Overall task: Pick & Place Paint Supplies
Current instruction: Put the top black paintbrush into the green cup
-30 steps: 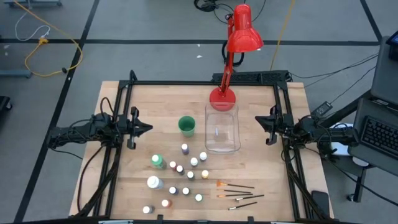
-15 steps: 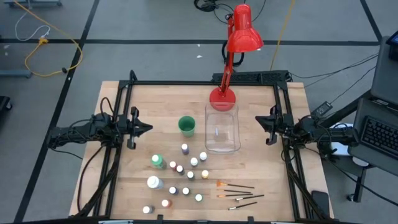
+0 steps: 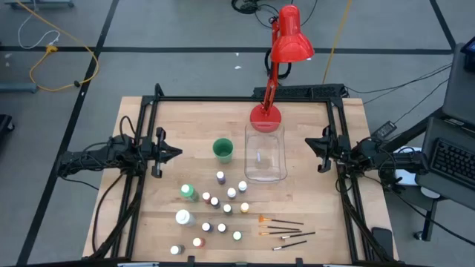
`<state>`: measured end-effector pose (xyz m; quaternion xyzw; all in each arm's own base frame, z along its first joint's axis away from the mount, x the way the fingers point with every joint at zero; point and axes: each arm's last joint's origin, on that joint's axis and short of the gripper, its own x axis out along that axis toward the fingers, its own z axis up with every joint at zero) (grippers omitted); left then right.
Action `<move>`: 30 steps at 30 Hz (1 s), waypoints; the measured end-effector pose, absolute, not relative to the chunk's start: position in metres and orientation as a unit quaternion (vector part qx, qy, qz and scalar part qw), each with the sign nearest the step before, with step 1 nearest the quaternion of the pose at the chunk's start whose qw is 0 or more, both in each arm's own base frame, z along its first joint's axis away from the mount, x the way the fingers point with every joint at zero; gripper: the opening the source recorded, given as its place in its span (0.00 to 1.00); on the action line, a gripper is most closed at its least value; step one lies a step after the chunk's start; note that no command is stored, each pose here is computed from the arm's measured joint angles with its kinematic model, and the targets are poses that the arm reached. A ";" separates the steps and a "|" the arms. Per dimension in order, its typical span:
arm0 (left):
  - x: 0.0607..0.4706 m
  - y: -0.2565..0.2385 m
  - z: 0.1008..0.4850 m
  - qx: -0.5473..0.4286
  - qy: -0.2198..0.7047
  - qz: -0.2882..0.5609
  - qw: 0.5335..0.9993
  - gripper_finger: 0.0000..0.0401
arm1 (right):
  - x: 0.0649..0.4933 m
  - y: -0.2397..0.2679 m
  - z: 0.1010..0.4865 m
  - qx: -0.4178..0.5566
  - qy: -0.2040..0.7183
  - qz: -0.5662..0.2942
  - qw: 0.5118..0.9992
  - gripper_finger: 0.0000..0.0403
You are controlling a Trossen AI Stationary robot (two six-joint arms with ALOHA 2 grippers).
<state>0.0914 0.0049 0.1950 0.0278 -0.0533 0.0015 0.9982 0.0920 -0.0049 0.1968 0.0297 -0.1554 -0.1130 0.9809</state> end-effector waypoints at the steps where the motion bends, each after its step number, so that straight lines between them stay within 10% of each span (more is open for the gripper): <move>1: 0.091 0.005 0.195 0.028 -0.053 0.002 0.998 0.06 | 0.092 -0.005 0.196 0.029 -0.153 -0.113 0.981 0.01; 30: 0.091 0.005 0.197 -0.015 -0.065 -0.002 0.998 0.06 | 0.092 -0.006 0.196 0.002 -0.144 -0.144 0.979 0.01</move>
